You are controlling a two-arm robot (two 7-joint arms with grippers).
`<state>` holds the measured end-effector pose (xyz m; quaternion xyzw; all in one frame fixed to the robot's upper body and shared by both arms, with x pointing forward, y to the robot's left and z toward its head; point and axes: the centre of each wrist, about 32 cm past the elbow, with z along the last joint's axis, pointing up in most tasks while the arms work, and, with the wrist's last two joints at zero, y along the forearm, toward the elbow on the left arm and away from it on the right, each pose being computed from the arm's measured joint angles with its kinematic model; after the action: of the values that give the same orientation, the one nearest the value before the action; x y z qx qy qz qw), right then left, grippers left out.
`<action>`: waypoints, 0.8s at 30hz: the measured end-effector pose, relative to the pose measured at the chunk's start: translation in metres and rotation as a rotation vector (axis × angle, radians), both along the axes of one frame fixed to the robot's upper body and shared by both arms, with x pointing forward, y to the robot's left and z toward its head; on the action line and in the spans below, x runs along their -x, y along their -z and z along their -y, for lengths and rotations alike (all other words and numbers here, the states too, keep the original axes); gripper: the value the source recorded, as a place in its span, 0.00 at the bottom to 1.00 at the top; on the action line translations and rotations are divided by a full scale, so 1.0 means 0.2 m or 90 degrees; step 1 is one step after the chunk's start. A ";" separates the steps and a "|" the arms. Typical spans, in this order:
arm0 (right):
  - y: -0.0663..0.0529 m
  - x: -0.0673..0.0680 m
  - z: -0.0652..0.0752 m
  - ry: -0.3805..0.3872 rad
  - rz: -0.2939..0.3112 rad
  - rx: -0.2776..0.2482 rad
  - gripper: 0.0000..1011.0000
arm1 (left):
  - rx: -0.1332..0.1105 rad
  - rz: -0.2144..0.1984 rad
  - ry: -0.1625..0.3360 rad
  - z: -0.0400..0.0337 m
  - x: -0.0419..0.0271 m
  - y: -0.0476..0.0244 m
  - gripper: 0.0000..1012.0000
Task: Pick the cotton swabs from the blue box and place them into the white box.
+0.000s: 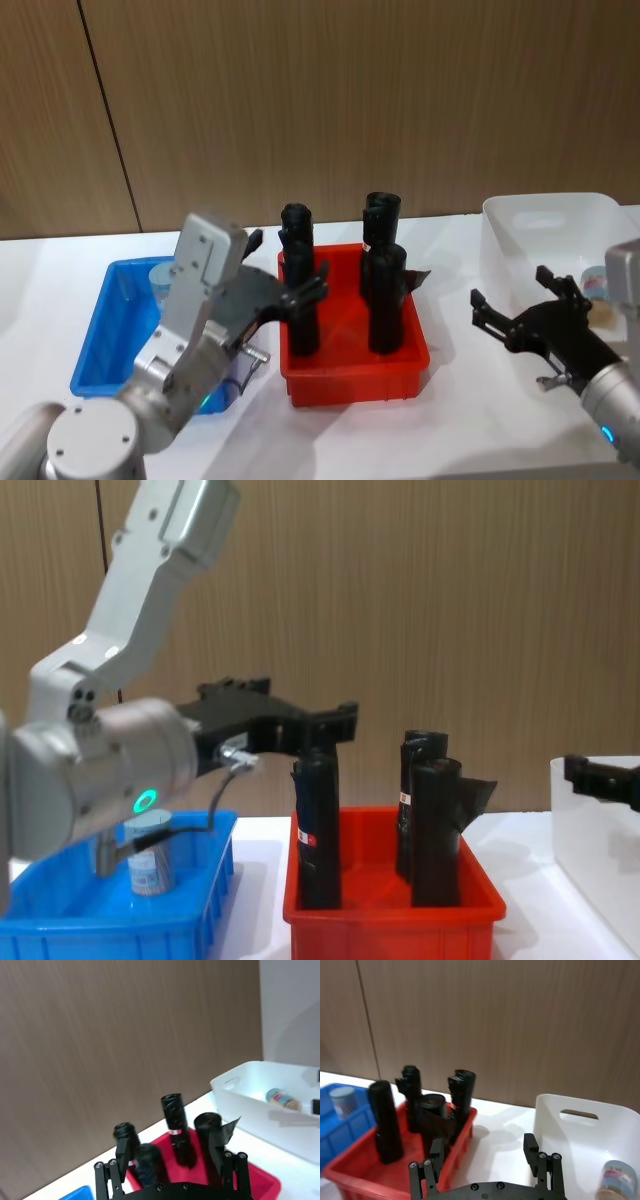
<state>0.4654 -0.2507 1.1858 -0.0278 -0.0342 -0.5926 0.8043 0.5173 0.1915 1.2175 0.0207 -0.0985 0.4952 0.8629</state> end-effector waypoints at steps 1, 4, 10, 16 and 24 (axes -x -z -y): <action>0.00 0.01 -0.01 -0.003 0.003 -0.004 0.99 | -0.002 0.003 -0.005 -0.003 0.011 0.006 0.99; -0.01 0.05 -0.03 -0.013 0.014 -0.019 0.99 | -0.012 0.014 -0.029 -0.018 0.063 0.034 0.99; -0.01 0.10 -0.06 -0.025 0.027 -0.037 0.99 | -0.021 0.027 -0.050 -0.030 0.115 0.059 0.99; -0.01 0.11 -0.07 -0.027 0.029 -0.040 0.99 | -0.023 0.030 -0.055 -0.033 0.127 0.064 0.99; -0.01 0.11 -0.07 -0.027 0.030 -0.040 0.99 | -0.023 0.030 -0.056 -0.033 0.127 0.065 0.99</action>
<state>0.4433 -0.2370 1.1887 0.0124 -0.0351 -0.5768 0.8160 0.4919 0.1982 1.2045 0.0286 -0.1268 0.5309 0.8374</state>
